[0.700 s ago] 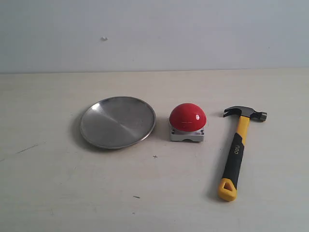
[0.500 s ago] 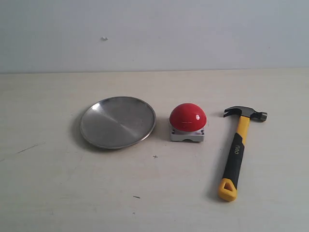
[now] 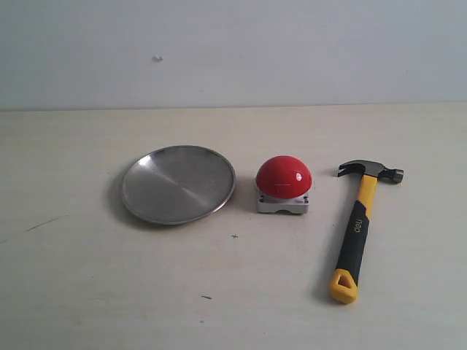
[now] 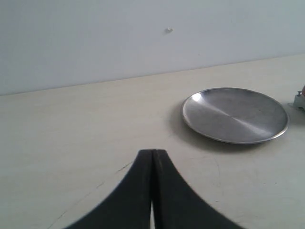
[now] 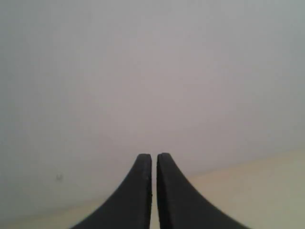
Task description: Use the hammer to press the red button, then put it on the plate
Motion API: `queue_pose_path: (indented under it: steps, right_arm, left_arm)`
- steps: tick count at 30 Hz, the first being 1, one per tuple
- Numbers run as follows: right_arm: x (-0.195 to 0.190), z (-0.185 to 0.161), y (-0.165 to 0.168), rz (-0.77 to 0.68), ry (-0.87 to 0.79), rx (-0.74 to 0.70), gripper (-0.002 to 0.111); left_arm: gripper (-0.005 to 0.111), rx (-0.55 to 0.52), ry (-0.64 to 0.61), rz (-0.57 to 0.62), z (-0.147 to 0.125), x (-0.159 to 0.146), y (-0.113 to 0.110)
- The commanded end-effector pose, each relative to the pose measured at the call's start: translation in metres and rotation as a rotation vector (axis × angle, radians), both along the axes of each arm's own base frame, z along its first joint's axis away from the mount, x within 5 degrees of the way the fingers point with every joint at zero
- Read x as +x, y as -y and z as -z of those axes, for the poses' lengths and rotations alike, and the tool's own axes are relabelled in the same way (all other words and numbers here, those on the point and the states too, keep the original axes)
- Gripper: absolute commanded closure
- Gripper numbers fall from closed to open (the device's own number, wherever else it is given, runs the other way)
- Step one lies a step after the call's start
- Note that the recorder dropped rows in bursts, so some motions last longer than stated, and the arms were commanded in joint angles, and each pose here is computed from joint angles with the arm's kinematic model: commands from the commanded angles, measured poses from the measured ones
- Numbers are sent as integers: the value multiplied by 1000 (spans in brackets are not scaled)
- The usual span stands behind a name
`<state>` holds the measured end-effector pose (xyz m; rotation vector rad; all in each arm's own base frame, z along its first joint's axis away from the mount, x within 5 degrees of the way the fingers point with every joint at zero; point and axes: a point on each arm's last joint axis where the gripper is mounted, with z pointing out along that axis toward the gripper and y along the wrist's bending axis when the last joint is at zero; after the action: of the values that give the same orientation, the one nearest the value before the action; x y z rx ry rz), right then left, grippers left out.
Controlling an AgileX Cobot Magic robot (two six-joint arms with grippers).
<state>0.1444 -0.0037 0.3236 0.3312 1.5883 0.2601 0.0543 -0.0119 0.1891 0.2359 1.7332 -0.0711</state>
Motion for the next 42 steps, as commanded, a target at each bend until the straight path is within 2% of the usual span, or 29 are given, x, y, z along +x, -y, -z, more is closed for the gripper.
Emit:
queue_pose_path:
  steps: [1,4,8,11,14,18,22,24,30,34,39,42]
  right_arm:
    - [79,28,-11,-144,-471,108,103]
    - [127,56,-15,-165,-759,221,103]
    - [170,86,-7,-98,-1011,188,103]
    - [188,102,3,-19,-1117,120,103]
    - [197,118,8,51,-1206,113,103]
    - [210,128,9,71,-1289,134,103]
    - [216,141,-2,70,-1494,198,103]
    - [225,144,-5,63,-1511,179,103]
    - [251,149,-6,55,-1416,163,101]
    - [261,157,-5,52,-1386,143,86]
    - [269,169,-3,61,-1372,109,59]
    - [274,177,-3,63,-1369,109,56]
  left_arm:
    - [107,-5,7,-6,-1,0,0]
    - [107,-5,7,-6,-1,0,0]
    - [107,-5,7,-6,-1,0,0]
    - [107,-5,7,-6,-1,0,0]
    - [107,-5,7,-6,-1,0,0]
    - [107,-5,7,-6,-1,0,0]
    - [107,-5,7,-6,-1,0,0]
    - [107,-5,7,-6,-1,0,0]
    - [107,-5,7,-6,-1,0,0]
    - [107,-5,7,-6,-1,0,0]
    - [107,-5,7,-6,-1,0,0]
    - [107,-5,7,-6,-1,0,0]
